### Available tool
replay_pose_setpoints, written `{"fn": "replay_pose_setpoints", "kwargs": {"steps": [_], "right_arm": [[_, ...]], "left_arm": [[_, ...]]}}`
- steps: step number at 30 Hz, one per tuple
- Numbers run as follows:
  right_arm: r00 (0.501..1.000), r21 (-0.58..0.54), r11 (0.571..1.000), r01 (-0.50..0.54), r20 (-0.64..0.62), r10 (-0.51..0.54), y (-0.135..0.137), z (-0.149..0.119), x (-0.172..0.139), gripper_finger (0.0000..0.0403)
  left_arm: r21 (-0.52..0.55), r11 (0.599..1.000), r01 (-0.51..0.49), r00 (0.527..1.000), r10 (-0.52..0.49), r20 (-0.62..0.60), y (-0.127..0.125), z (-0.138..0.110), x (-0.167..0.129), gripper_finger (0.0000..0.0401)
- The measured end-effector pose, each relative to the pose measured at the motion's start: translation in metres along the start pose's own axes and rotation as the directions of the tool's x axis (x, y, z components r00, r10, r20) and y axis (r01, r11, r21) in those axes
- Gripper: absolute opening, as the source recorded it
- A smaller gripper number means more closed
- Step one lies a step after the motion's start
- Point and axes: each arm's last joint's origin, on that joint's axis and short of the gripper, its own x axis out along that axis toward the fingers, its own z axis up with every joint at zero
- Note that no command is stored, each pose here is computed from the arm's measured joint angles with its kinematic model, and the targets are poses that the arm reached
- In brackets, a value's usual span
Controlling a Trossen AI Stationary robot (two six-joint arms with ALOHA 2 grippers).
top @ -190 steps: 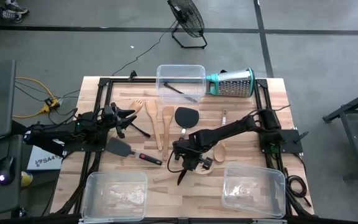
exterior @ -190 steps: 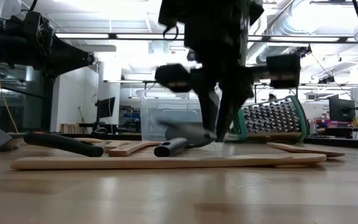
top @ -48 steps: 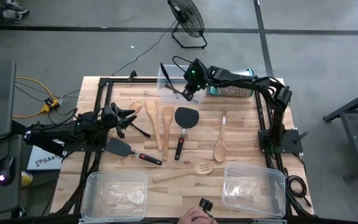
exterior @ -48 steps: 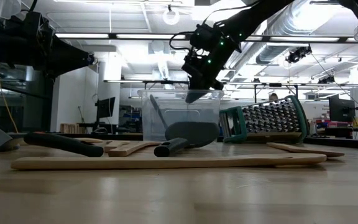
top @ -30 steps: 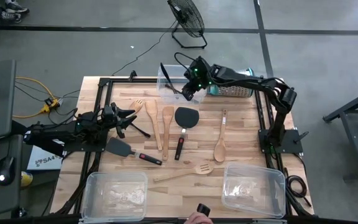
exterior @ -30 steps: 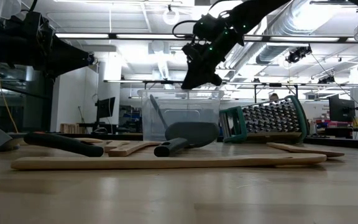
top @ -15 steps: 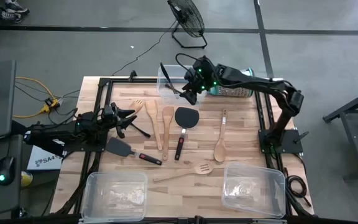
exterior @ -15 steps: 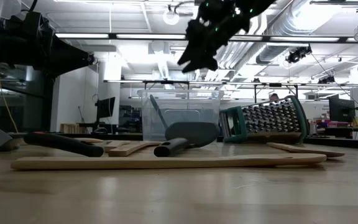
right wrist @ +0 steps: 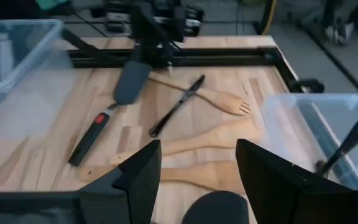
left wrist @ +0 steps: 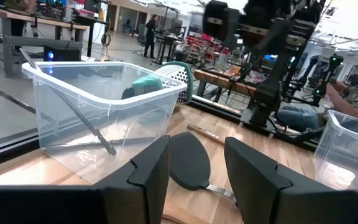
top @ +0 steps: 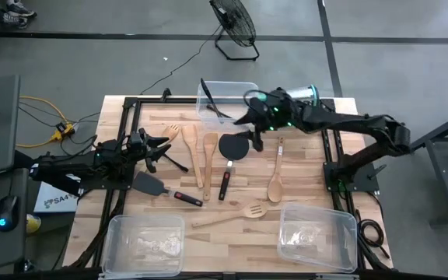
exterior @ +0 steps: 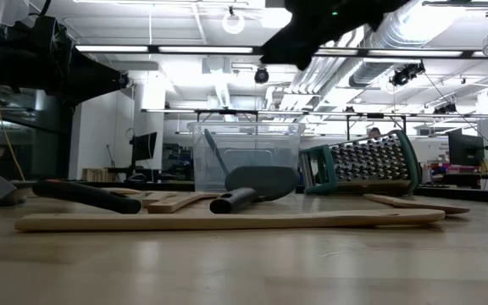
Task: Pick & Place Kitchen Items
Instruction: Put the black spatula into the bottom right transparent bin
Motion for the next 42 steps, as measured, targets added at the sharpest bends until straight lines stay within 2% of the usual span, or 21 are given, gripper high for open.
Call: {"fn": "replay_pose_setpoints", "kwargs": {"steps": [8, 13, 24, 31, 35, 38, 42], "right_arm": [[0.998, -0.041, 0.998, -0.048, 0.048, 0.050, 0.036, -0.021, -0.031, 0.0201], [0.996, -0.011, 0.998, -0.064, 0.055, 0.064, 0.054, -0.031, -0.045, 0.0201], [0.990, 0.111, 0.984, -0.141, 0.019, 0.140, 0.078, -0.045, -0.052, 0.0201], [0.985, 0.096, 0.980, -0.172, -0.013, 0.174, 0.086, -0.048, -0.051, 0.0201], [0.983, 0.251, 0.954, -0.160, -0.048, 0.178, 0.087, -0.052, -0.043, 0.0201], [0.981, 0.376, 0.916, -0.138, -0.076, 0.178, 0.086, -0.054, -0.034, 0.0201], [0.981, 0.487, 0.867, -0.109, -0.090, 0.174, 0.085, -0.050, -0.024, 0.0201]], "left_arm": [[0.000, 1.000, 0.000, 1.000, 0.000, 0.000, 0.000, 0.000, 0.000, 0.0152], [0.000, 1.000, 0.000, 1.000, 0.000, 0.000, 0.000, 0.000, 0.000, 0.0152], [0.000, 1.000, 0.000, 1.000, 0.000, 0.000, 0.000, 0.000, 0.000, 0.0152], [0.000, 1.000, 0.000, 1.000, 0.000, 0.000, 0.000, 0.000, 0.000, 0.0152], [0.000, 1.000, 0.000, 1.000, 0.000, 0.000, 0.000, 0.000, 0.000, 0.0152], [0.000, 1.000, 0.000, 1.000, 0.000, 0.000, 0.000, 0.000, 0.000, 0.0152], [0.000, 1.000, 0.000, 1.000, 0.000, 0.000, 0.000, 0.000, 0.000, 0.0152]]}}
